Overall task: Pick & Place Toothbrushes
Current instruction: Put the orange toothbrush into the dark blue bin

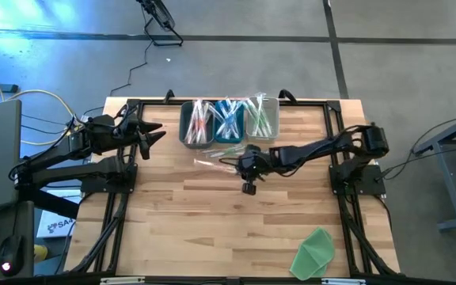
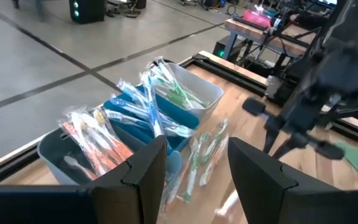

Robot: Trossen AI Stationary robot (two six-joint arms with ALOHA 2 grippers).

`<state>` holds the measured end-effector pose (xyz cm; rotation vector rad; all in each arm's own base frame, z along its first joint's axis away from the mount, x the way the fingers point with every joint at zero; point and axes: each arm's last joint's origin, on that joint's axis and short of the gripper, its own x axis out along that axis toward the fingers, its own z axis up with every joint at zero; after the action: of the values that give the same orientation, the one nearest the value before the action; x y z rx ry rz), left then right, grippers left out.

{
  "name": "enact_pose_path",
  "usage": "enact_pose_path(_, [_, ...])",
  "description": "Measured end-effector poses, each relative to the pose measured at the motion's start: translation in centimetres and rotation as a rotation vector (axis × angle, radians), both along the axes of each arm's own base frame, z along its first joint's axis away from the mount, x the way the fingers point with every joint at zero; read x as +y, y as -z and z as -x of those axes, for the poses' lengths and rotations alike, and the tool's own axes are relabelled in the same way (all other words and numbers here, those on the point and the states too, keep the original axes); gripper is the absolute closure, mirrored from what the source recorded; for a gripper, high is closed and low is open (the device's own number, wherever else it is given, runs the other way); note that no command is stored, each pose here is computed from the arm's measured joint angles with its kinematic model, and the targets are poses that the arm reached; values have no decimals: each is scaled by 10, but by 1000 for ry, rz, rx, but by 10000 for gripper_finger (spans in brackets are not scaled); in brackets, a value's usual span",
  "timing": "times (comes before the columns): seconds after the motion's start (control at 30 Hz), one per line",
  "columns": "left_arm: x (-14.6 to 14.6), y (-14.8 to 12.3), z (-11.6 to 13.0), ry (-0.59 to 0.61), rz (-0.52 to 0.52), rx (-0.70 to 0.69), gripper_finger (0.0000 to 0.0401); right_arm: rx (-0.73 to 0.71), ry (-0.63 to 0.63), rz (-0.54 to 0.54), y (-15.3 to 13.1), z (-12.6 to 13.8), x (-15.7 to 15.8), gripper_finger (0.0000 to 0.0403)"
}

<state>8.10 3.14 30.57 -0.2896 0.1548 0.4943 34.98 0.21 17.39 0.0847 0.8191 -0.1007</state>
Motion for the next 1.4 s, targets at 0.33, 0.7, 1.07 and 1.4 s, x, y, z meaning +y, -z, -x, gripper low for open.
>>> enact_pose_path(0.33, [0,-1,0,-10,58,-41,234,-278,111,85,-68,14,-19,374])
enact_pose_path(0.7, [5,-5,-19,24,4,-39,234,-576,265,107,-101,10,-24,374])
enact_pose_path(1.07, [18,-14,-68,176,-176,-107,234,-573,221,101,-100,9,-22,374])
enact_pose_path(1.4, [28,-21,-101,176,-253,-256,234,-707,217,118,-113,7,-22,374])
